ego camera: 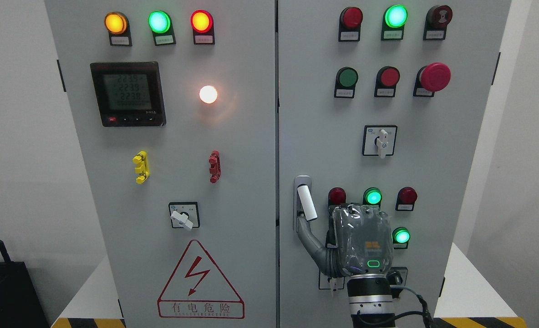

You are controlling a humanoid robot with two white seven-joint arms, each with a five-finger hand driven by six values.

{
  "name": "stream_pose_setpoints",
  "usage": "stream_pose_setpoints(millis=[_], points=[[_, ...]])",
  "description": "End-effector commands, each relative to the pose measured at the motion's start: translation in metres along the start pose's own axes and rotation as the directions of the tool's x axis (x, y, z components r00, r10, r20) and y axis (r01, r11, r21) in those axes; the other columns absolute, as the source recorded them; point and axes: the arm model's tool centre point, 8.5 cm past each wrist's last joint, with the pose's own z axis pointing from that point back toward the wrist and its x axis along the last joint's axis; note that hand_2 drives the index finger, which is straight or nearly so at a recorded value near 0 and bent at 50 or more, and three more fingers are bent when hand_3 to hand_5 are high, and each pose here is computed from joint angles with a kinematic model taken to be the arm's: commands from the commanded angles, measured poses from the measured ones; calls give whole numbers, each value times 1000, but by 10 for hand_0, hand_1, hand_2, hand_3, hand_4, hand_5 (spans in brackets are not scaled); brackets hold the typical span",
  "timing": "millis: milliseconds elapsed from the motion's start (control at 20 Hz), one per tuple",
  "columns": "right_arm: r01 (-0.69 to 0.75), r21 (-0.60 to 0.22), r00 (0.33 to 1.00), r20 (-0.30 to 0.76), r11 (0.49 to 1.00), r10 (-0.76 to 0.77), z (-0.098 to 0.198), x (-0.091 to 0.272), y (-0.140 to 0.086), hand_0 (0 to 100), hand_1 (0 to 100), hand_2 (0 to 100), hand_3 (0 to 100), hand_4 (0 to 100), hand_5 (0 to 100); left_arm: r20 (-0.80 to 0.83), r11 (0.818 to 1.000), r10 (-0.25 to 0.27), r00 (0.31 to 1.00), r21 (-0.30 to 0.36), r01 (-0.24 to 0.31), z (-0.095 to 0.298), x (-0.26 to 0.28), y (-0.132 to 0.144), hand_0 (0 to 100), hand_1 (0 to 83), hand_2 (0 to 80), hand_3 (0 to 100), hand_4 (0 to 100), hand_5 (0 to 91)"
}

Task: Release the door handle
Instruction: 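Rotate the handle sideways with the right hand to unlatch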

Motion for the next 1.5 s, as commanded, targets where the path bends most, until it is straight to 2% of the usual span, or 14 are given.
stream_pose_setpoints(millis=[0, 1453], points=[[-6, -3, 1000, -12, 1000, 6, -1, -6, -1, 390, 146, 948, 1000, 951, 978, -16, 1000, 13, 1000, 3, -13, 1, -6, 1, 120, 389, 0, 0, 0, 0], [-11, -18, 1000, -26, 1000, 10, -2, -13, -5, 399, 162, 947, 1000, 951, 980, -16, 1000, 13, 1000, 3, -13, 1, -6, 1, 120, 389, 0, 0, 0, 0]])
